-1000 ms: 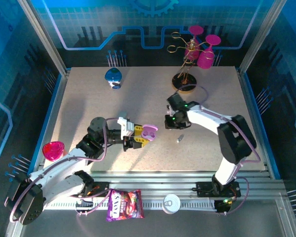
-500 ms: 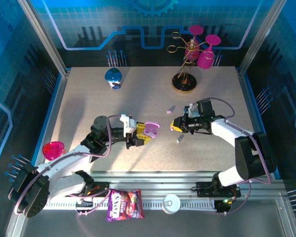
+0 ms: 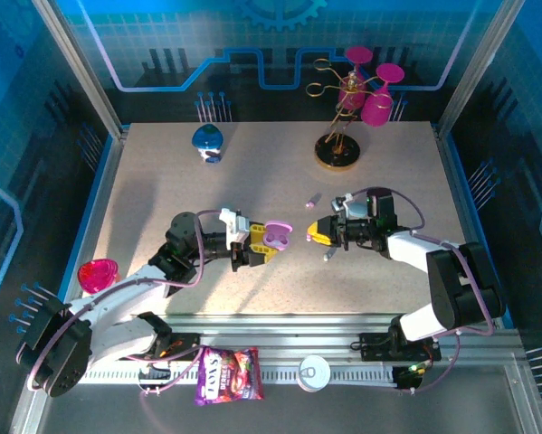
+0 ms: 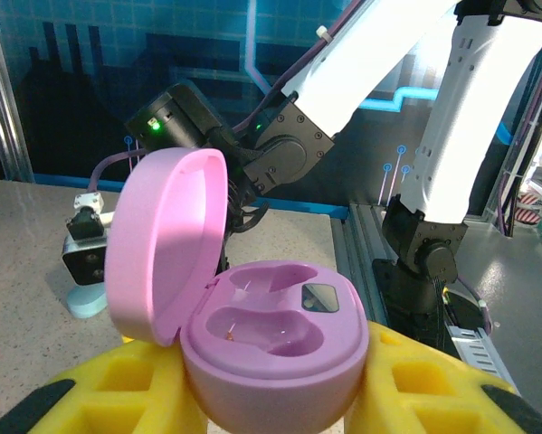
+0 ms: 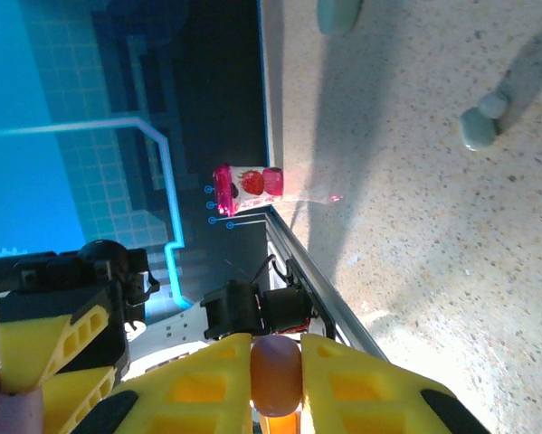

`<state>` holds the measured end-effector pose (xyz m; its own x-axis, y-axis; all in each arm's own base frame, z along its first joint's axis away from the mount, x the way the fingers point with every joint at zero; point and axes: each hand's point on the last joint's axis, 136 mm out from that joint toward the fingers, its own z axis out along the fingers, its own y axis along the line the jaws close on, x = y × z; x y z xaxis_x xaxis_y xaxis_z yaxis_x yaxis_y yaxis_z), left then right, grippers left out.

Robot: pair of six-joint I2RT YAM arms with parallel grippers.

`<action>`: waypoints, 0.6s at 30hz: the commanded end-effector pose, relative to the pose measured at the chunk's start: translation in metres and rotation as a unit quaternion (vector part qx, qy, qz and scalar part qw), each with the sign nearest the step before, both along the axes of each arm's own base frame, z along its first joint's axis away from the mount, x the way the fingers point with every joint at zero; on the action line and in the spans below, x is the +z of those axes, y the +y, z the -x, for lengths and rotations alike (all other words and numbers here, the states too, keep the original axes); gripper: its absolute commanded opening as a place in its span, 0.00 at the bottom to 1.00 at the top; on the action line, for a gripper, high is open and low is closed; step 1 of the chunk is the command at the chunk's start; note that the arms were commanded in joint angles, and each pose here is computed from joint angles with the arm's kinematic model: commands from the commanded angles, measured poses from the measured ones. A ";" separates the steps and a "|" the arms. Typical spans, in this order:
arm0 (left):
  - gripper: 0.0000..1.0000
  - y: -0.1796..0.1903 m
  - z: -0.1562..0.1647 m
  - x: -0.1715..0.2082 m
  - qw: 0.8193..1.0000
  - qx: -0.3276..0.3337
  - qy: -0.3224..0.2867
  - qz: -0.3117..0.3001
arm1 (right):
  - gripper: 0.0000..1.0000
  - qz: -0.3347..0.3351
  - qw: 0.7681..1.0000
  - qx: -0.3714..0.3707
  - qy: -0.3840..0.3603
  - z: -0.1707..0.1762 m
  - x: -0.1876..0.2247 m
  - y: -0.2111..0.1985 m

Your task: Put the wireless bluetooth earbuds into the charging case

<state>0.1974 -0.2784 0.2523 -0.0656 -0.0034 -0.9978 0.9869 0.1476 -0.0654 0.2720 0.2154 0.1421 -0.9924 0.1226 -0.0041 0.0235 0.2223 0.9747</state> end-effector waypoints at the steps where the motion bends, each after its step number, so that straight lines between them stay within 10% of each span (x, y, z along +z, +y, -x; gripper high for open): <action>1: 0.28 -0.001 0.001 -0.001 1.000 0.000 -0.009 0.003 | 0.15 -0.022 0.999 0.017 -0.019 0.002 0.009 0.002; 18: 0.29 0.000 0.003 0.000 1.000 -0.003 -0.007 0.003 | 0.09 -0.129 0.983 -0.087 0.102 -0.018 0.001 0.006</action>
<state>0.1972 -0.2783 0.2512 -0.0682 -0.0018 -0.9977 0.9867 0.1477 -0.0677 0.2860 0.2183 0.1195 -0.9258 0.2485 0.2850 0.2999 0.0237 0.9537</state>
